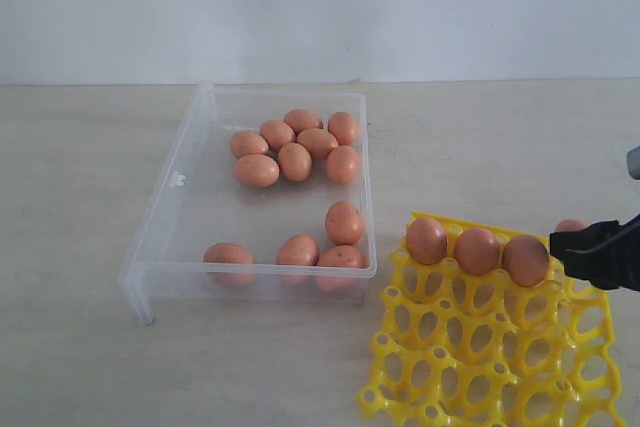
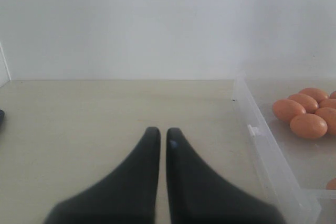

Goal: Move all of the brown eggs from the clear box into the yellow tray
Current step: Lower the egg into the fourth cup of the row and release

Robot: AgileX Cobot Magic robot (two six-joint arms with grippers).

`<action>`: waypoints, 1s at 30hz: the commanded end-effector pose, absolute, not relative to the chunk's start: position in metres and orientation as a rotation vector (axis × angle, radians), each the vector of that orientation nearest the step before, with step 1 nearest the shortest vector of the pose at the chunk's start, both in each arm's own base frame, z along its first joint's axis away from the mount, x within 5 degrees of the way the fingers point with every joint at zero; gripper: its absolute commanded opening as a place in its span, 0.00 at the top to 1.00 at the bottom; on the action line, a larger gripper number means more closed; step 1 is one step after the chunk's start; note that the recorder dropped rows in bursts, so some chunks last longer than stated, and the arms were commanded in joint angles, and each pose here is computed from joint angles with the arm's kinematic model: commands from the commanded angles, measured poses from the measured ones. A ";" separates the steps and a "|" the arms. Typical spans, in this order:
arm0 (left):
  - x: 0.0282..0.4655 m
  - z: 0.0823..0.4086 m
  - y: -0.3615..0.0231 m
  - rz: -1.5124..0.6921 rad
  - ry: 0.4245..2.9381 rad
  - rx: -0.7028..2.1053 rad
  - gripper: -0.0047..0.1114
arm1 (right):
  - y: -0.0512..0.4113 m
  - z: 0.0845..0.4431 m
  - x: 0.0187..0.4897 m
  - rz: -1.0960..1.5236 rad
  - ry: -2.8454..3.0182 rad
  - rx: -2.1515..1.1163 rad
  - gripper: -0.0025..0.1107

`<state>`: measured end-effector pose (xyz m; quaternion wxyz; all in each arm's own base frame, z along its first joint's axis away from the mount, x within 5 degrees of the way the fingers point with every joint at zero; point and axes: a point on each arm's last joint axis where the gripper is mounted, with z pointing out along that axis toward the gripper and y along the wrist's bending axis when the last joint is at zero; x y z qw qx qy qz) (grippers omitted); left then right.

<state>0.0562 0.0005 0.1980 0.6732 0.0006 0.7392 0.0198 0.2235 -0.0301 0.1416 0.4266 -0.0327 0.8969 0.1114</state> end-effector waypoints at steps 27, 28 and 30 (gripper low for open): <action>0.056 0.197 0.001 0.046 1.660 0.002 0.92 | -0.029 0.150 0.227 0.295 2.166 -0.074 0.47; 0.056 0.197 0.001 0.046 1.660 0.002 0.92 | -0.029 0.155 0.228 0.296 2.135 -0.078 0.47; 0.056 0.197 0.001 0.046 1.660 0.002 0.92 | -0.028 0.172 0.231 0.316 2.035 -0.063 0.47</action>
